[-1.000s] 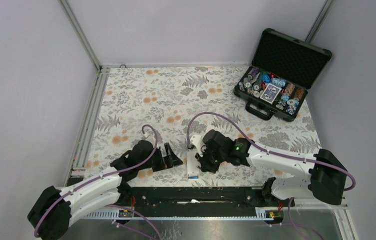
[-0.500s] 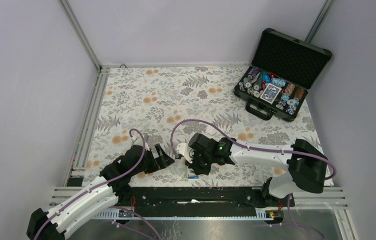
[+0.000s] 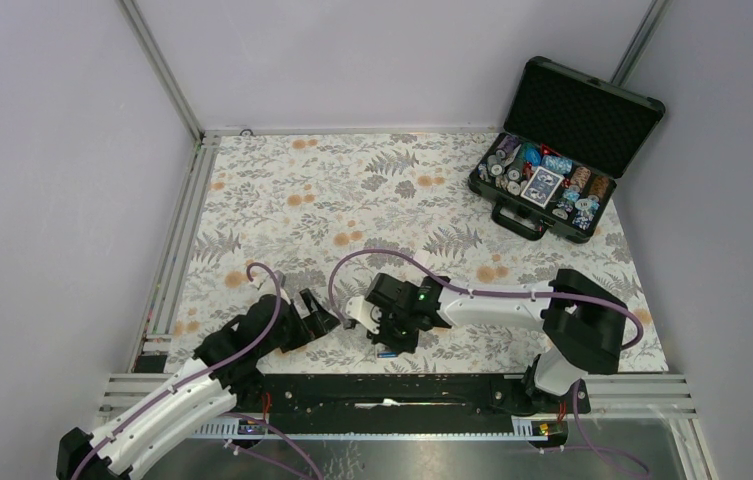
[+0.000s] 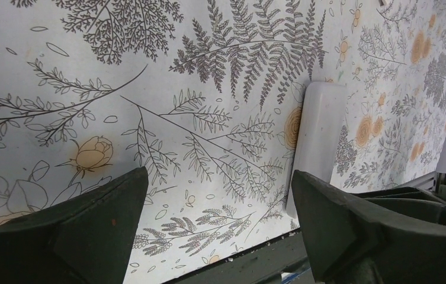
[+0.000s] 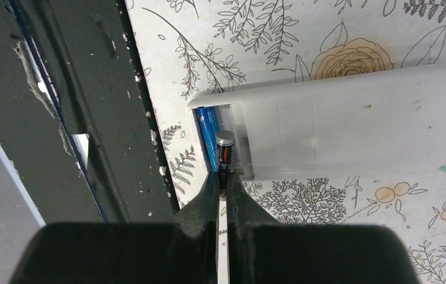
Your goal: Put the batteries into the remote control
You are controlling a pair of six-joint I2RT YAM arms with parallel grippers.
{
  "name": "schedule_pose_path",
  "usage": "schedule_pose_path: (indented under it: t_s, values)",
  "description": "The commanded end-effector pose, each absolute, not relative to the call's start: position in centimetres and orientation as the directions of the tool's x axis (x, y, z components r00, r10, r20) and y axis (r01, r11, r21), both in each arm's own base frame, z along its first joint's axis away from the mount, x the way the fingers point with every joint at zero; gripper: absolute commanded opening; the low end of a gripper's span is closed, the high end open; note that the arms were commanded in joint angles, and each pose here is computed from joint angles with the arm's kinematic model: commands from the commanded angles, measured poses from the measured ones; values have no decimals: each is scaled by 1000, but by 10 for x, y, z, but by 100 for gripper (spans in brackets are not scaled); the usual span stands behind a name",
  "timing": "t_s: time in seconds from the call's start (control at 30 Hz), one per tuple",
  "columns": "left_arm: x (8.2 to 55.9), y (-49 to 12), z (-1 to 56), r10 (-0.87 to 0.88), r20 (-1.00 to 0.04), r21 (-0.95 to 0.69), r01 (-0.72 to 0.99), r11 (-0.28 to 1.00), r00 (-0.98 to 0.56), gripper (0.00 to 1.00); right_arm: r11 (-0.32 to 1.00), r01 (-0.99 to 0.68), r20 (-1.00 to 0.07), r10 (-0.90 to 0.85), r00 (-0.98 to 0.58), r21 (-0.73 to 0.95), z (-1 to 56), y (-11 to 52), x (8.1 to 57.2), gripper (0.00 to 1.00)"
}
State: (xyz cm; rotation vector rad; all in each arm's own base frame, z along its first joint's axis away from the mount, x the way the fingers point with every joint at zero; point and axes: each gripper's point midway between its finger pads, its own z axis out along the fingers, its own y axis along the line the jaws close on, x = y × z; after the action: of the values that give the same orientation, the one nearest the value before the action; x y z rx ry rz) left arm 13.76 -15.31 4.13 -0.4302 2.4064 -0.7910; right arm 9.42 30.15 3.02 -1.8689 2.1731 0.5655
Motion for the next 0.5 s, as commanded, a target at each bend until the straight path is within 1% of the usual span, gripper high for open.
schedule_pose_path:
  t_s: [0.0, 0.13, 0.3, 0.47]
  values:
    - [145, -151, 50, -490, -428, -634, -134, 762, -759, 99, 93, -990, -396, -909, -128, 107, 37, 305, 99, 0]
    - [145, -151, 49, -490, -427, -633, -135, 762, -760, 99, 92, -990, -389, -913, -125, 104, 36, 305, 99, 0]
    - [145, -152, 49, -488, -427, -634, -133, 762, -761, 99, 88, -991, -383, -916, -120, 99, 34, 308, 100, 6]
    - [144, -153, 49, -485, -425, -634, -130, 762, -764, 99, 76, -992, -373, -922, -108, 99, 32, 309, 98, 9]
